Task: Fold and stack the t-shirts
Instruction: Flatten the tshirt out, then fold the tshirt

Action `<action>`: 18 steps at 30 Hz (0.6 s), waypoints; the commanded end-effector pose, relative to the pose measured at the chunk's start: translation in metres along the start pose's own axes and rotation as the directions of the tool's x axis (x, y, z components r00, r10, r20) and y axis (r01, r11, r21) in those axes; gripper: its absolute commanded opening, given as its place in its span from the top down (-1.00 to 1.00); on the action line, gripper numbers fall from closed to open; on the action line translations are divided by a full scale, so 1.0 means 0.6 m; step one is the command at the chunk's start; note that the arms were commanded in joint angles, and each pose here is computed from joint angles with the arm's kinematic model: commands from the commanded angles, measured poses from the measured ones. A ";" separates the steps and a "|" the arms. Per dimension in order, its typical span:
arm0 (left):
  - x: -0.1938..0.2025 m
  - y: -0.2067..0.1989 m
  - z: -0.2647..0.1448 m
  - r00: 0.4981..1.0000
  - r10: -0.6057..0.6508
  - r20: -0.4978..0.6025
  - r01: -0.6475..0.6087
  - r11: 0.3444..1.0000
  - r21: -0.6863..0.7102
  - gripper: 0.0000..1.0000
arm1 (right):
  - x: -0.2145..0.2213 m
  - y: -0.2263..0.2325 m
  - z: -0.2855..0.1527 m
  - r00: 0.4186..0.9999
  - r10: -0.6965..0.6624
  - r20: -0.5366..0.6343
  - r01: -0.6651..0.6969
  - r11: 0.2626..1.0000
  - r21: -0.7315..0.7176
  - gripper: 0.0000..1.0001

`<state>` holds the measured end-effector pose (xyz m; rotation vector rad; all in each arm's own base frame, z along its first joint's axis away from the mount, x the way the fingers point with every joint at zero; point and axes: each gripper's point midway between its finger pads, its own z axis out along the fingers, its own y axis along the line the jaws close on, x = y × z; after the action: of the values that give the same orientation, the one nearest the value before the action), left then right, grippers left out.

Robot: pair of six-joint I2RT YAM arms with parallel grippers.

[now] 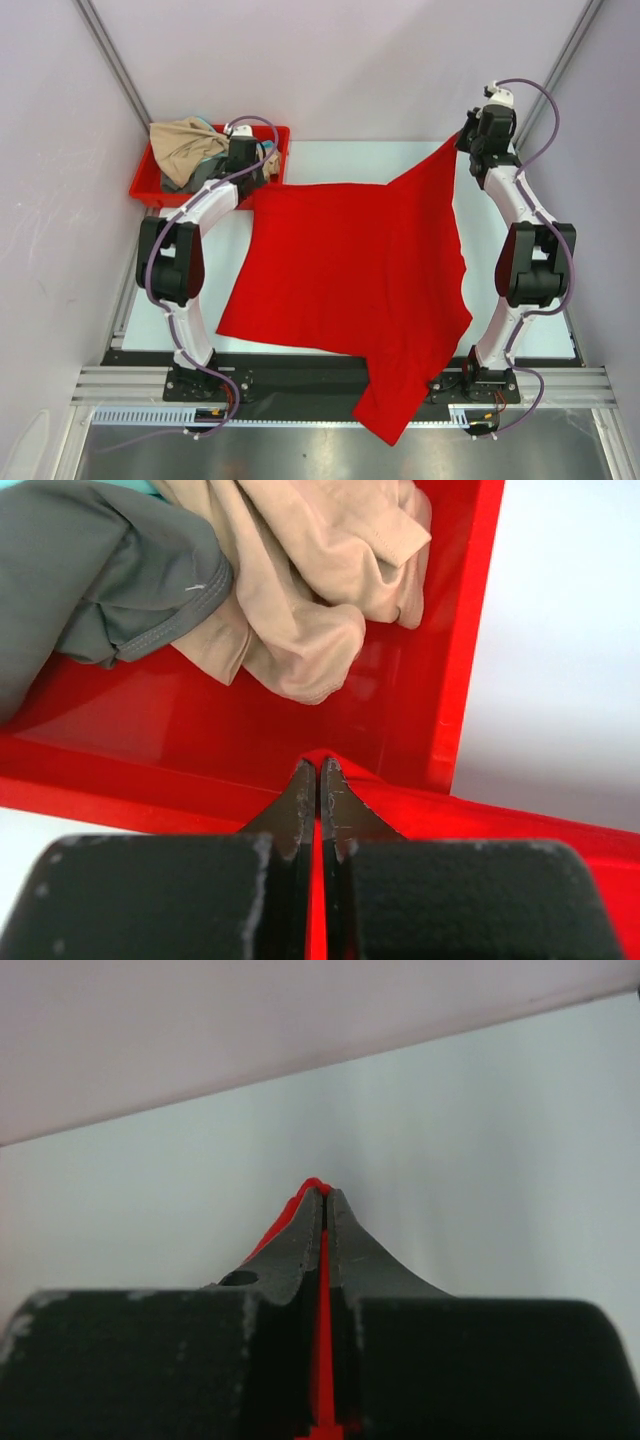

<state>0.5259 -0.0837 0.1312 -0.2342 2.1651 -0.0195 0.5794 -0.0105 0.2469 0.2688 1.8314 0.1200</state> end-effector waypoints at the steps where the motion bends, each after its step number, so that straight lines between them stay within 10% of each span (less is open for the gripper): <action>1: -0.031 -0.006 0.007 0.999 0.040 0.015 -0.040 0.999 0.006 0.99 | -0.027 0.012 -0.005 1.000 -0.030 0.002 0.030 1.000 0.009 1.00; 18: 0.061 0.029 -0.026 0.962 0.090 -0.257 -0.108 0.992 -0.059 0.99 | 0.062 -0.044 -0.239 0.946 0.153 -0.287 -0.076 0.962 0.262 1.00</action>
<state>0.5021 -0.0796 0.1047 -0.1814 2.3786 0.0574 0.4654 -0.0131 0.2463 0.4515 2.0958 0.0386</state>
